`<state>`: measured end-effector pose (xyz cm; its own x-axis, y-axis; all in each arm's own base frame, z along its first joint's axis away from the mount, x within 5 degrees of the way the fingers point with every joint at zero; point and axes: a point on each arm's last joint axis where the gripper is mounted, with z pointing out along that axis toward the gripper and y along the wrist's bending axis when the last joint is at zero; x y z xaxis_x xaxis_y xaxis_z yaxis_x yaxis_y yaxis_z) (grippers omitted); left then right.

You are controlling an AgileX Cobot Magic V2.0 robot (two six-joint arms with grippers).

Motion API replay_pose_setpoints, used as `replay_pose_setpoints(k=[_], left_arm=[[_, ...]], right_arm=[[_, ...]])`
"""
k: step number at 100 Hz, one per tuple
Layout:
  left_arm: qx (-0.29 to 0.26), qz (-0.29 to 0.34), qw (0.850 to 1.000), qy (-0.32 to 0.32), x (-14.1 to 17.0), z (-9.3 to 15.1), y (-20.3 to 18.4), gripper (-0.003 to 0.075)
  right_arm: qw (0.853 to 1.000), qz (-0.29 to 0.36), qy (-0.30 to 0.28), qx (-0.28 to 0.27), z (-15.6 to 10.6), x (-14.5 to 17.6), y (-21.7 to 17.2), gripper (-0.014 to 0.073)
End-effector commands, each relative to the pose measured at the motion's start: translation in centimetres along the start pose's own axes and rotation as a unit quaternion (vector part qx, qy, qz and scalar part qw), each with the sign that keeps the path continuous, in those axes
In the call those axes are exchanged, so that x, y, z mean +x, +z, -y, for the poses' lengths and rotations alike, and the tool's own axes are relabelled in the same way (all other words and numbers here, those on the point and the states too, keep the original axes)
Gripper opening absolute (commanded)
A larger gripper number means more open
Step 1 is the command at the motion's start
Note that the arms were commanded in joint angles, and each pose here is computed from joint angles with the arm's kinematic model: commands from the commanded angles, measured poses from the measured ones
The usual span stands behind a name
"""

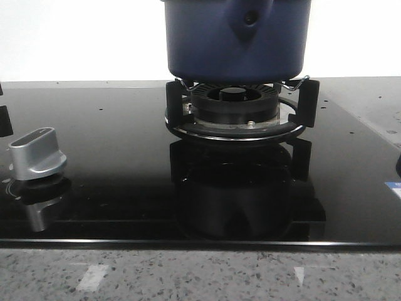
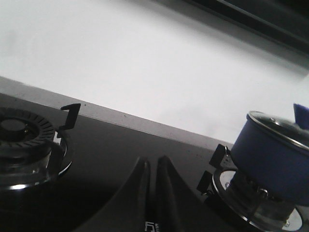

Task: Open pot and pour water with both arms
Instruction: 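Move the left gripper over the blue knob of the pot lid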

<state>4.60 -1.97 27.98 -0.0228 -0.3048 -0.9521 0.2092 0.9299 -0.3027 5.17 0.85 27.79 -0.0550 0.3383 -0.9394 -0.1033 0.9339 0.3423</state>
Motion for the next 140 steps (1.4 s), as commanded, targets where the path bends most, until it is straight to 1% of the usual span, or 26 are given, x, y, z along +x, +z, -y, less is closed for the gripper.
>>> replay_pose_setpoints(k=[1,7,12,16,19,21,26,28,31,38,45,52,63,74,79,89,92,102,112,117,129,140], left_arm=[[0.009,0.002,0.999,0.042,-2.4,0.8,0.5,-0.0018],[0.013,-0.009,0.998,0.068,-3.0,1.0,0.9,0.0002],[0.014,-0.015,0.996,0.089,-3.4,1.1,1.3,0.0057],[0.013,-0.019,0.996,0.091,-3.6,1.1,1.5,0.0104],[0.012,-0.022,0.996,0.090,-3.8,1.1,1.8,0.0157],[0.012,-0.021,0.996,0.089,-3.9,1.1,1.8,0.0179],[0.011,-0.018,0.996,0.090,-4.0,1.1,2.0,0.0267],[0.011,-0.021,0.996,0.090,-4.0,1.1,2.1,0.0288],[0.014,-0.020,0.995,0.102,-4.1,1.1,2.1,0.0335],[0.023,-0.018,0.991,0.130,-4.4,1.3,2.1,0.0389],[0.036,-0.017,0.985,0.170,-4.7,1.6,2.1,0.0392],[0.049,-0.014,0.981,0.189,-5.2,1.9,2.1,0.0392],[0.068,-0.011,0.982,0.177,-6.0,2.4,2.4,0.0389],[0.083,-0.024,0.982,0.166,-6.4,2.8,3.2,0.0391],[0.091,-0.032,0.982,0.164,-6.6,2.9,3.6,0.0407],[0.104,-0.046,0.982,0.151,-7.0,3.3,4.6,0.0473],[0.107,-0.050,0.982,0.146,-7.1,3.3,4.9,0.0482],[0.121,-0.063,0.982,0.130,-7.4,3.7,5.9,0.0484],[0.147,-0.065,0.980,0.121,-8.0,4.5,6.9,0.0484],[0.165,-0.067,0.977,0.119,-8.2,5.0,7.6,0.0484],[0.218,-0.067,0.961,0.156,-8.7,6.4,9.2,0.0484],[0.247,-0.075,0.951,0.172,-9.0,7.7,10.9,0.0484]], right_arm=[[0.998,0.030,-0.054,0.007,-0.7,-2.7,0.2,-0.0074],[0.997,0.030,-0.068,0.011,-0.8,-3.2,0.4,-0.0072],[0.996,0.031,-0.077,0.013,-0.9,-3.6,0.5,-0.0055],[0.996,0.030,-0.081,0.015,-0.9,-3.7,0.6,-0.0034],[0.996,0.030,-0.085,0.016,-0.9,-3.8,0.6,-0.0007],[0.996,0.029,-0.088,0.017,-0.9,-3.8,0.6,0.0004],[0.995,0.030,-0.092,0.018,-0.8,-3.8,0.7,0.0060],[0.995,0.030,-0.093,0.018,-0.8,-3.8,0.7,0.0075],[0.995,0.032,-0.096,0.019,-0.8,-3.8,0.7,0.0113],[0.995,0.034,-0.097,0.018,-0.9,-3.9,0.7,0.0188],[0.994,0.039,-0.097,0.017,-0.9,-4.0,0.6,0.0241],[0.994,0.041,-0.097,0.017,-0.9,-4.0,0.6,0.0266],[0.994,0.041,-0.097,0.017,-0.9,-4.0,0.6,0.0269],[0.994,0.041,-0.097,0.017,-0.9,-4.0,0.6,0.0269],[0.994,0.041,-0.097,0.017,-0.9,-4.0,0.6,0.0269],[0.994,0.041,-0.097,0.017,-0.9,-4.0,0.6,0.0269],[0.994,0.041,-0.097,0.017,-0.9,-4.0,0.6,0.0269],[0.994,0.041,-0.097,0.017,-0.9,-4.0,0.6,0.0269],[0.994,0.041,-0.097,0.017,-0.9,-4.0,0.6,0.0269],[0.994,0.041,-0.097,0.017,-0.9,-4.0,0.6,0.0269],[0.994,0.041,-0.097,0.017,-0.9,-4.0,0.6,0.0269],[0.994,0.038,-0.097,0.018,-0.9,-4.0,0.6,0.0269]])
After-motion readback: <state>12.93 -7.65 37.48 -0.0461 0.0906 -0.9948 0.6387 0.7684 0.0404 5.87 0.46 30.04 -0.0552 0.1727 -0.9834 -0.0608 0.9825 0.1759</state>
